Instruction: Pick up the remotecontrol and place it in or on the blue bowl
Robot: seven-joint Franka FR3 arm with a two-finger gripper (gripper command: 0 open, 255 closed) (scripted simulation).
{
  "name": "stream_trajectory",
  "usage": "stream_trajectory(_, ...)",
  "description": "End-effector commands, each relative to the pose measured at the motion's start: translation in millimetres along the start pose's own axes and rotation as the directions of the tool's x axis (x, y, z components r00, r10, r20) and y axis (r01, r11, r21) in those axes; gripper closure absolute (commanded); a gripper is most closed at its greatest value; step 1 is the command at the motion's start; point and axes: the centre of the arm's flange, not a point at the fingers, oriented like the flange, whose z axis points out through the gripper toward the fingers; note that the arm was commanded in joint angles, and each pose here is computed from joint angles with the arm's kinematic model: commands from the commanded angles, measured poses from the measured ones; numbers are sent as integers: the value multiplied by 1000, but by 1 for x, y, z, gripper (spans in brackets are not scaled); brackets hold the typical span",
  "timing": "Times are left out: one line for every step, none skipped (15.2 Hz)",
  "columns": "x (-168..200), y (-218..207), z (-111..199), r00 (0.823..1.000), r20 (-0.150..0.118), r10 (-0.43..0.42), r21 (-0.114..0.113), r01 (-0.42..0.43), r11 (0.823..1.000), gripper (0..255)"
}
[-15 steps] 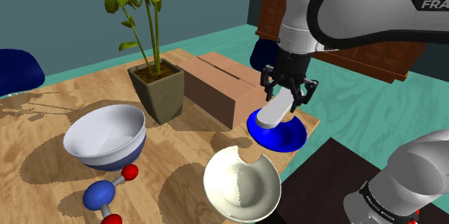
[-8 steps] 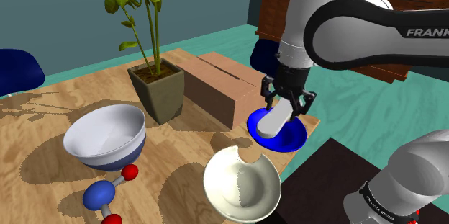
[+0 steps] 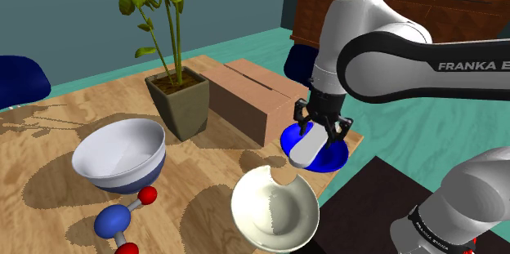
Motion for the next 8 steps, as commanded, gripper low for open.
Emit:
stream_trajectory(1,0,2,1000,0,0,1,0,1000,255)
stream_trajectory(1,0,2,1000,0,0,1,0,1000,255)
stream_trajectory(1,0,2,1000,0,0,1,0,1000,255)
stream_trajectory(1,0,2,1000,0,0,1,0,1000,255)
stream_trajectory(1,0,2,1000,0,0,1,0,1000,255)
stream_trajectory(1,0,2,1000,0,0,1,0,1000,255)
stream_trajectory(1,0,2,1000,0,0,1,0,1000,255)
stream_trajectory(1,0,3,1000,0,0,1,0,1000,0)
